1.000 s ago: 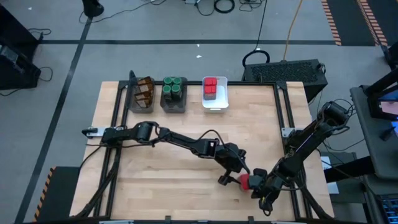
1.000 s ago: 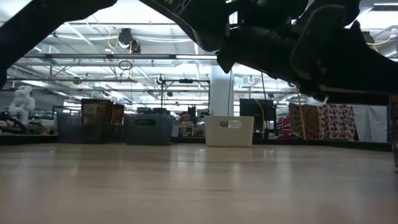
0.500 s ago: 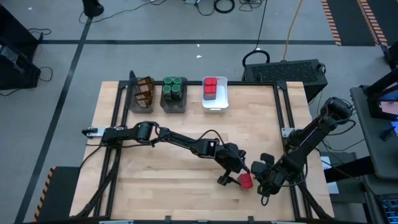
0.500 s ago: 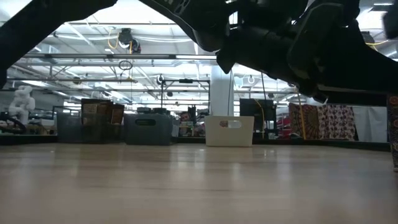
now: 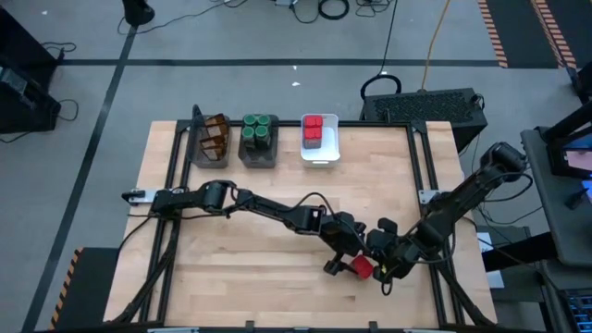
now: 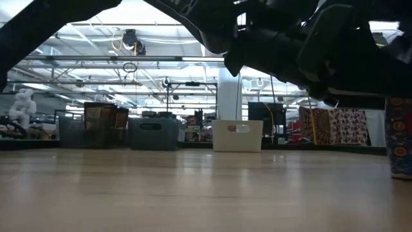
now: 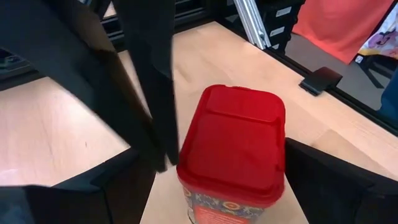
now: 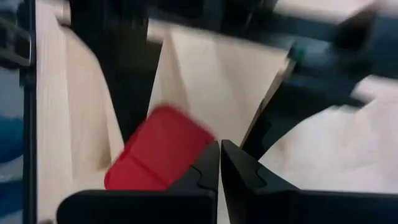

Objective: Sort spices by type
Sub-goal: Put the red seasoning can into the white bin

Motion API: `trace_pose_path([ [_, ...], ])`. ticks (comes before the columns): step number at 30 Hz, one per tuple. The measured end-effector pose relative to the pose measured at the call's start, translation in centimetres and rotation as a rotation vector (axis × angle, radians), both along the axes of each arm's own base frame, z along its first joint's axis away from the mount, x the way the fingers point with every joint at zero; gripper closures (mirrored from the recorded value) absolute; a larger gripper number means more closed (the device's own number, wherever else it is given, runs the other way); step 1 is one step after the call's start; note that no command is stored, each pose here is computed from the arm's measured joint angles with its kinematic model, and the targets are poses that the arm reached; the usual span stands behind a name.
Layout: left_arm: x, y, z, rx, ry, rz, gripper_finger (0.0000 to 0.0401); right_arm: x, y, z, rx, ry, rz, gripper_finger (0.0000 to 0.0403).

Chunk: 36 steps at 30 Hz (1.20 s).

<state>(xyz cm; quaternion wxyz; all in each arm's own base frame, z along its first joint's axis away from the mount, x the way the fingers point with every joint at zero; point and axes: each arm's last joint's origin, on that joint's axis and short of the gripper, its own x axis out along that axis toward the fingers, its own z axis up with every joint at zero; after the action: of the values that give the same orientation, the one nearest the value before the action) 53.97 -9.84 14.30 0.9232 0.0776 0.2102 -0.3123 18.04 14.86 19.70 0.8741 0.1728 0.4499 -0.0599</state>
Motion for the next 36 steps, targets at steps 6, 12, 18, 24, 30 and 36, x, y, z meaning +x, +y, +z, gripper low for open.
trace_pose_path([
  [6,-0.2,0.0,-0.2,-0.001,0.028,-0.011,0.0067,-0.9,-1.2,2.1,-0.018,-0.116,-0.078,0.0403],
  [12,-0.3,0.0,-0.4,-0.007,0.05,-0.026,0.0067,-2.1,-2.4,3.8,0.004,-0.168,-0.107,0.0403],
  [18,-0.3,-0.1,-0.3,-0.007,0.046,-0.027,0.0075,-2.5,-2.8,4.3,0.006,-0.19,-0.114,0.0403],
  [24,-0.2,0.0,-0.3,-0.003,0.042,-0.029,0.0136,-2.8,-3.0,4.0,-0.008,-0.155,-0.133,0.0403],
  [30,-0.2,0.3,-0.3,-0.007,0.046,-0.02,0.0186,-2.8,-3.1,4.0,-0.008,-0.155,-0.146,0.0403],
  [36,-0.1,1.8,-0.2,-0.03,0.075,0.022,0.0186,-2.8,-3.2,4.2,-0.015,-0.174,-0.162,0.0403],
])
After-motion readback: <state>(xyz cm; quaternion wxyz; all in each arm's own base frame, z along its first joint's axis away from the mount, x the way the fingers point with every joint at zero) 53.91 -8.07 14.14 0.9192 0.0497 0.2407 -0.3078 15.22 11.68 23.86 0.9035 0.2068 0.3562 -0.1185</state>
